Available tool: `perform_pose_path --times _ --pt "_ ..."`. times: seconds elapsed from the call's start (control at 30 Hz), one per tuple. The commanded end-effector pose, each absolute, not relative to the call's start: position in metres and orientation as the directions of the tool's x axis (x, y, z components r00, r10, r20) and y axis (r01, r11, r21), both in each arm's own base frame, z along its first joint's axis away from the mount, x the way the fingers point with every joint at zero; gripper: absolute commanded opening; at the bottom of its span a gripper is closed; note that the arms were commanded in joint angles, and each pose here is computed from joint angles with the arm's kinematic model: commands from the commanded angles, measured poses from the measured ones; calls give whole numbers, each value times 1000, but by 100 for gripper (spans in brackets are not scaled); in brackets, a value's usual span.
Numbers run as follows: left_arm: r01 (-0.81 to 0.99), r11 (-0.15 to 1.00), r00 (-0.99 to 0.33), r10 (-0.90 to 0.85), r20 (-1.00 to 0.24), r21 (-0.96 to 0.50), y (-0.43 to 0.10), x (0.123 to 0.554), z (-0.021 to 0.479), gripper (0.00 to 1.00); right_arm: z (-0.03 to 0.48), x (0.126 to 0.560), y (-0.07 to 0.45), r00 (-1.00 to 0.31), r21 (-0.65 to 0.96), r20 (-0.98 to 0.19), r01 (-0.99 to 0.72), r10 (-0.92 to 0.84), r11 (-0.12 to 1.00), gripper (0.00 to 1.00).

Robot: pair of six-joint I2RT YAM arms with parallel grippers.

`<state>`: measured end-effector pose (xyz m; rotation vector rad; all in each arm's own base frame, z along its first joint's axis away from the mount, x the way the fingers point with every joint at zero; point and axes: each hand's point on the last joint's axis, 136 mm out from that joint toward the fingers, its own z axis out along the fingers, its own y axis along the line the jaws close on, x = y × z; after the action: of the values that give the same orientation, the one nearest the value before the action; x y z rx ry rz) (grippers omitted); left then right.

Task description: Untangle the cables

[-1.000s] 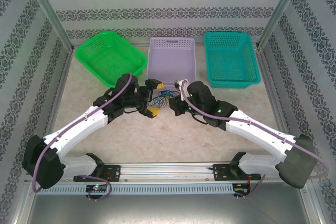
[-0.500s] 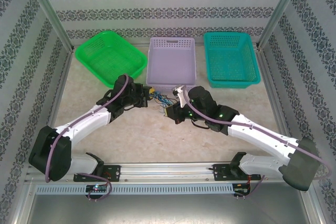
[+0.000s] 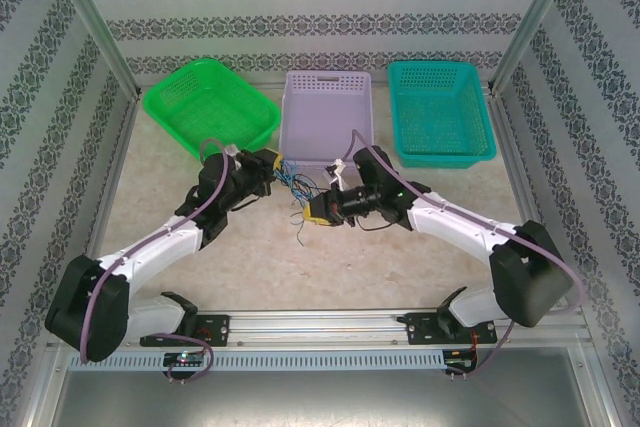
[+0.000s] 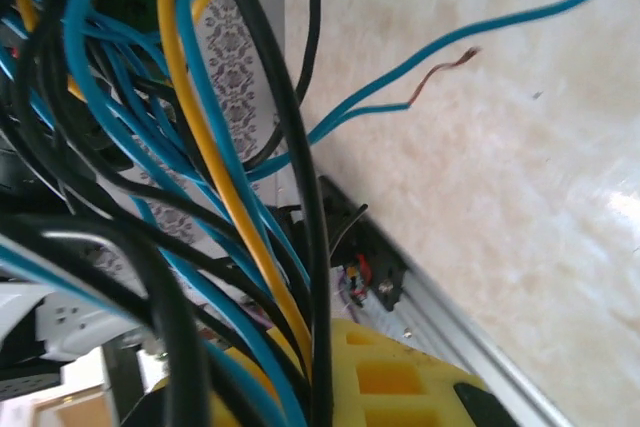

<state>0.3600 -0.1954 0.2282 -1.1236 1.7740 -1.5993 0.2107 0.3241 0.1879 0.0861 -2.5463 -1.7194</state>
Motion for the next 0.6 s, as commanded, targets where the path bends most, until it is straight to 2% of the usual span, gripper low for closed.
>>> perform_pose_path --times 0.0,0.03,0.1,0.2,0.27,0.37,0.43,0.57 --pt "29 30 -560 -828 -41 -999 -189 374 299 0 197 199 311 -984 908 136 80 -111 410 20" --pt "-9 69 -573 -818 -51 -998 -191 373 294 0 200 200 306 -992 892 62 3 -114 452 27" --pt "-108 142 -588 -807 -52 -984 -190 368 276 0 210 203 291 -976 787 -159 -216 -148 578 44" --pt "-200 176 -582 -813 -28 -964 -186 361 259 0 215 215 258 -882 500 -427 -416 -201 759 60" --pt "-258 190 -580 -815 -5 -947 -184 356 250 0 230 223 238 -773 316 -594 -477 -221 820 66" --pt "-292 199 -579 -815 7 -936 -183 352 248 0 263 230 229 -519 62 -809 -541 -275 839 81" --pt "-293 201 -578 -816 5 -935 -183 352 251 0 278 234 238 -412 -13 -864 -557 -290 830 87" --pt "-301 214 -579 -815 0 -929 -184 351 256 0 287 249 275 -421 17 -865 -567 -272 824 84"
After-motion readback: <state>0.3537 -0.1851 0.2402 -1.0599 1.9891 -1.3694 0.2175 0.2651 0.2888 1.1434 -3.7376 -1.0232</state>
